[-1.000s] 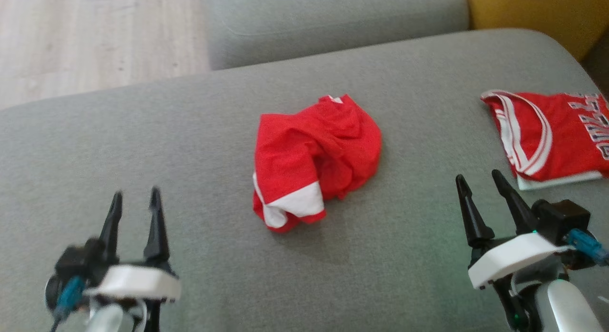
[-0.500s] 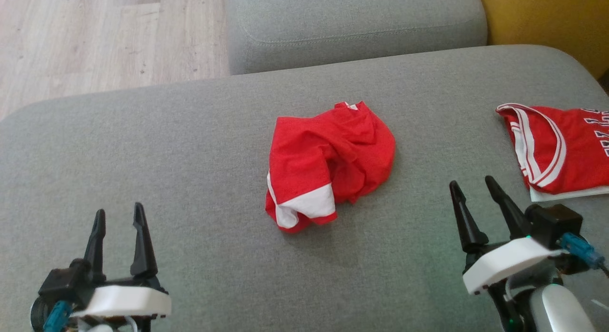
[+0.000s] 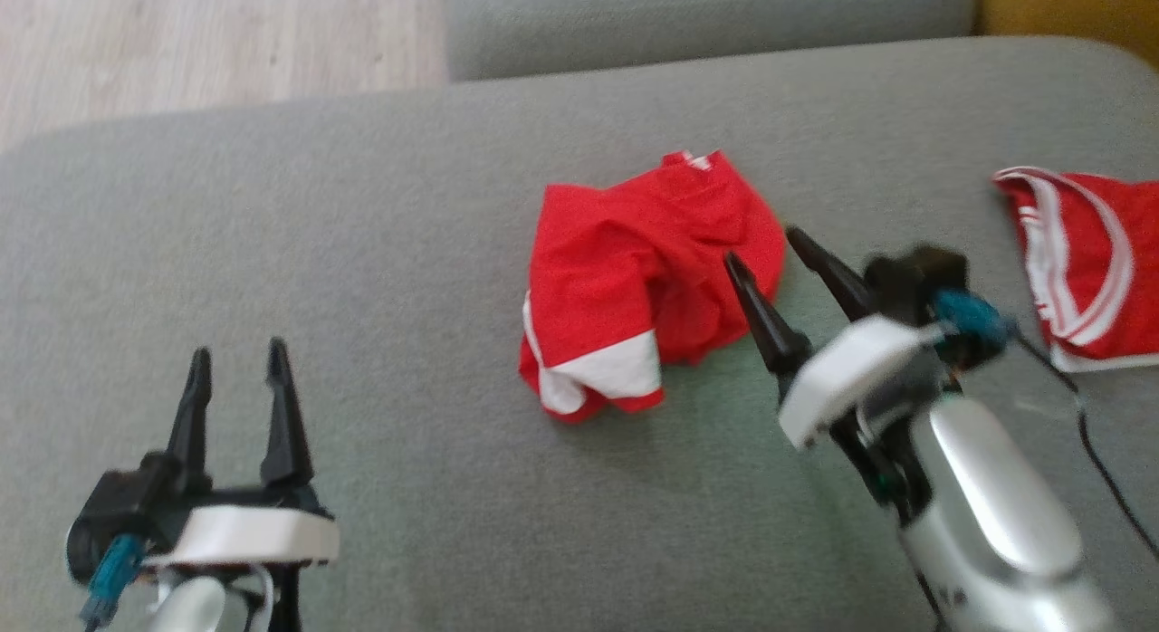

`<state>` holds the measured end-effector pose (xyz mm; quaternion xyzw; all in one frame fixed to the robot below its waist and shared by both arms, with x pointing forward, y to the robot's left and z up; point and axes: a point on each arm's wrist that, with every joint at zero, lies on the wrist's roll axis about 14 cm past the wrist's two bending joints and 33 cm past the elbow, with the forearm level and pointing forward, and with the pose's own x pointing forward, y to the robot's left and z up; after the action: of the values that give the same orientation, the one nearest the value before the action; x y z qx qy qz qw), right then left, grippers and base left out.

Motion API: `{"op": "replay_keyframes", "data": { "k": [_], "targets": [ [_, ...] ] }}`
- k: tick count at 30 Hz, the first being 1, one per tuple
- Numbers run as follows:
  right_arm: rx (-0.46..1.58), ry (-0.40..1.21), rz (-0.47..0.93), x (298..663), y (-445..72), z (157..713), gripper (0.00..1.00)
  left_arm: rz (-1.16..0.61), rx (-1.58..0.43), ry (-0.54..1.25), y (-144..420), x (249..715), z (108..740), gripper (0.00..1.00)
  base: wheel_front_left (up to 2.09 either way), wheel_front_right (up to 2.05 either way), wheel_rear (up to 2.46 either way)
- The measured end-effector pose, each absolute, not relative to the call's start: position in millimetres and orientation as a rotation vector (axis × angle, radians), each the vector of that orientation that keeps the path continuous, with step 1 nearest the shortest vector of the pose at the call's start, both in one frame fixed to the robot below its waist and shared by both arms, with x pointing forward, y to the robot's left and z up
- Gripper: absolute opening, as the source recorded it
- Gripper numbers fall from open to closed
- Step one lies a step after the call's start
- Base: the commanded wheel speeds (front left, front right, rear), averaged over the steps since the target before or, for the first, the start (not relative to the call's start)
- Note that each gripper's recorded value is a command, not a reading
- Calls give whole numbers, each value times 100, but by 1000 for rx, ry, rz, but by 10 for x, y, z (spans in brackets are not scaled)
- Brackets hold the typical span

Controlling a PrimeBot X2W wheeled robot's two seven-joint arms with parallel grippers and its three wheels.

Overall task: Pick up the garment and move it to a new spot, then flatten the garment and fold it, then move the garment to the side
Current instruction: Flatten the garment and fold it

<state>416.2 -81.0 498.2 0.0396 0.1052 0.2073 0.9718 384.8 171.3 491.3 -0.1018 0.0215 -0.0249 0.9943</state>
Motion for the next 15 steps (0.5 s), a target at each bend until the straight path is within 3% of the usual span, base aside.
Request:
{"op": "replay_keyframes", "data": {
  "k": [9,11,12,15],
  "targets": [
    [-3,431,546,4466,-409,4379,98,-20,-210,46,1798,3943,4876,100,0,0,0],
    [-14,464,558,4493,-373,4280,19,-6,-210,58,1829,3932,4832,100,0,0,0],
    [-12,463,560,4515,-359,4266,0,-1,-210,62,1845,3923,4815,100,0,0,0],
    [-8,453,568,4552,-330,4270,0,7,-208,69,1879,3901,4791,100,0,0,0]
  ]
}}
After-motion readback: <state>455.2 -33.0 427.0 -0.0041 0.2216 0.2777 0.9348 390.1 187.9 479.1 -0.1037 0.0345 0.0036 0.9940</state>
